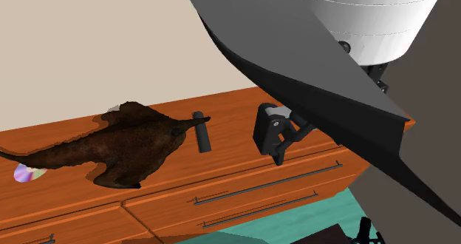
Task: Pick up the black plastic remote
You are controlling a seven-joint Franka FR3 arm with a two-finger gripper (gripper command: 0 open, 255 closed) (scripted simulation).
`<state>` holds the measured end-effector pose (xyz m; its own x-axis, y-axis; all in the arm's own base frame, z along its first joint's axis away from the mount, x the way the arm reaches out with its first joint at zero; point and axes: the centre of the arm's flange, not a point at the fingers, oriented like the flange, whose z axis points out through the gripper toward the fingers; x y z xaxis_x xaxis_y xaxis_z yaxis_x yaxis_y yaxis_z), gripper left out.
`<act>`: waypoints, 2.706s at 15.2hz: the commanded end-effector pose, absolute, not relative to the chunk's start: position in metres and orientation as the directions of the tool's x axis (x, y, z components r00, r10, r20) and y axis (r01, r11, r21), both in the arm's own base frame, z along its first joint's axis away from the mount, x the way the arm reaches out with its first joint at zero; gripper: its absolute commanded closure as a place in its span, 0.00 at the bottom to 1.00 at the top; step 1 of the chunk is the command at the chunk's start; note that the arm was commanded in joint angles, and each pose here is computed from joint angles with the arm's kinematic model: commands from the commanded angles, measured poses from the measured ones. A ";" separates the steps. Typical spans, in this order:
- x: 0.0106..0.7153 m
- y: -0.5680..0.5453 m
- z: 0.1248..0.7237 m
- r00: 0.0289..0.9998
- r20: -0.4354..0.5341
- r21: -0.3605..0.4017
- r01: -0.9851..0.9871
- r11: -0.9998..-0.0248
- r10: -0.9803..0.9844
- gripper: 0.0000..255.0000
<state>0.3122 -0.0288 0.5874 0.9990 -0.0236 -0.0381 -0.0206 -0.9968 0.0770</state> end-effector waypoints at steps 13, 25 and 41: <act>0.441 -0.004 0.489 0.995 -0.097 0.042 -0.036 -0.998 -0.040 0.00; 0.565 0.023 0.384 0.986 -0.155 0.007 -0.054 -0.999 -0.055 0.00; 0.704 0.056 0.246 0.972 -0.224 -0.032 -0.078 -0.996 -0.068 0.00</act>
